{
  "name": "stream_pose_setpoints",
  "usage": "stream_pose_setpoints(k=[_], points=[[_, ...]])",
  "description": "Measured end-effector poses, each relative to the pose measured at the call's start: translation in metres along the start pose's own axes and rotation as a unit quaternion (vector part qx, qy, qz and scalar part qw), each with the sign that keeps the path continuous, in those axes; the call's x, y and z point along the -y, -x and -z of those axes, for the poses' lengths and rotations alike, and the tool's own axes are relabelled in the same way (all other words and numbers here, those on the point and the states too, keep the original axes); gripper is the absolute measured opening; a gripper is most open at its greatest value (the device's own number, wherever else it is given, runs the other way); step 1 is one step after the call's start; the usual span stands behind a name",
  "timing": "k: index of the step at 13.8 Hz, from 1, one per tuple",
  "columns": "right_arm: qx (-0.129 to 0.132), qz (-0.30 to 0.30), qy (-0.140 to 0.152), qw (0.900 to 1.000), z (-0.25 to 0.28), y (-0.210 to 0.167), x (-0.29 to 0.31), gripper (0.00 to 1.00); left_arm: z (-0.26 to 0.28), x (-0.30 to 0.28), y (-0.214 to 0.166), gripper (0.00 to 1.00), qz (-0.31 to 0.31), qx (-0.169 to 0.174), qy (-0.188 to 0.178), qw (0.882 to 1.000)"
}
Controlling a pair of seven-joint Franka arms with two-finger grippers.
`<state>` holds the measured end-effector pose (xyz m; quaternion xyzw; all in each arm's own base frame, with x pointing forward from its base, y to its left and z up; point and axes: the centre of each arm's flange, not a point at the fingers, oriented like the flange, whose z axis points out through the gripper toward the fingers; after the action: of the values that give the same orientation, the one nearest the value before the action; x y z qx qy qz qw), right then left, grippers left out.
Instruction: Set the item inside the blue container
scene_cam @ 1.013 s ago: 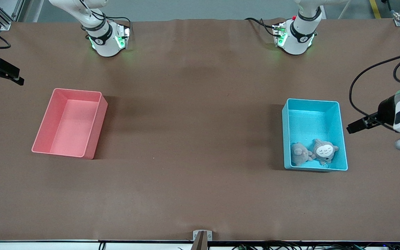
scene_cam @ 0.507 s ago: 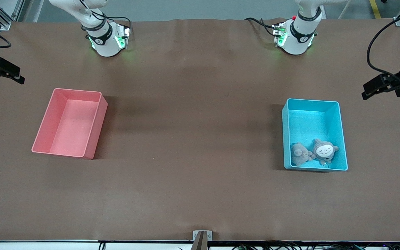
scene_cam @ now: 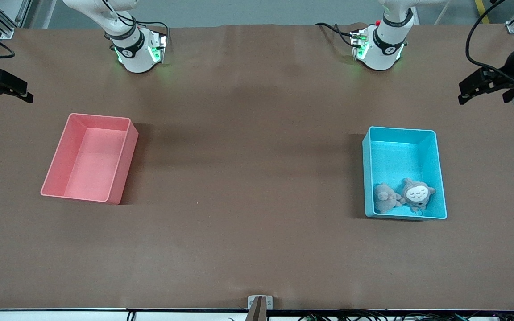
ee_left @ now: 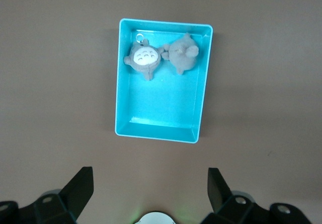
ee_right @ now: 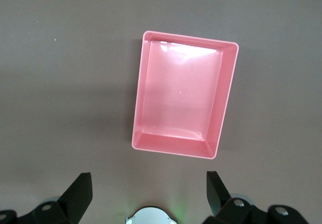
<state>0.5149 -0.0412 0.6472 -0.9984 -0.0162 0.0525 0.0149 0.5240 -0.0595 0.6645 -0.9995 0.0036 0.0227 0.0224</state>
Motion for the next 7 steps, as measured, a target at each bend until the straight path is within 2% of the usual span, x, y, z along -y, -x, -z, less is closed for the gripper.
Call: stream_pose_setpoints(k=[7], points=[[-0.008, -0.001, 0.001, 1.000, 0.012, 0.006, 0.000, 1.00, -0.005, -0.007, 0.026, 1.00, -0.006, -0.023, -0.004, 1.000]])
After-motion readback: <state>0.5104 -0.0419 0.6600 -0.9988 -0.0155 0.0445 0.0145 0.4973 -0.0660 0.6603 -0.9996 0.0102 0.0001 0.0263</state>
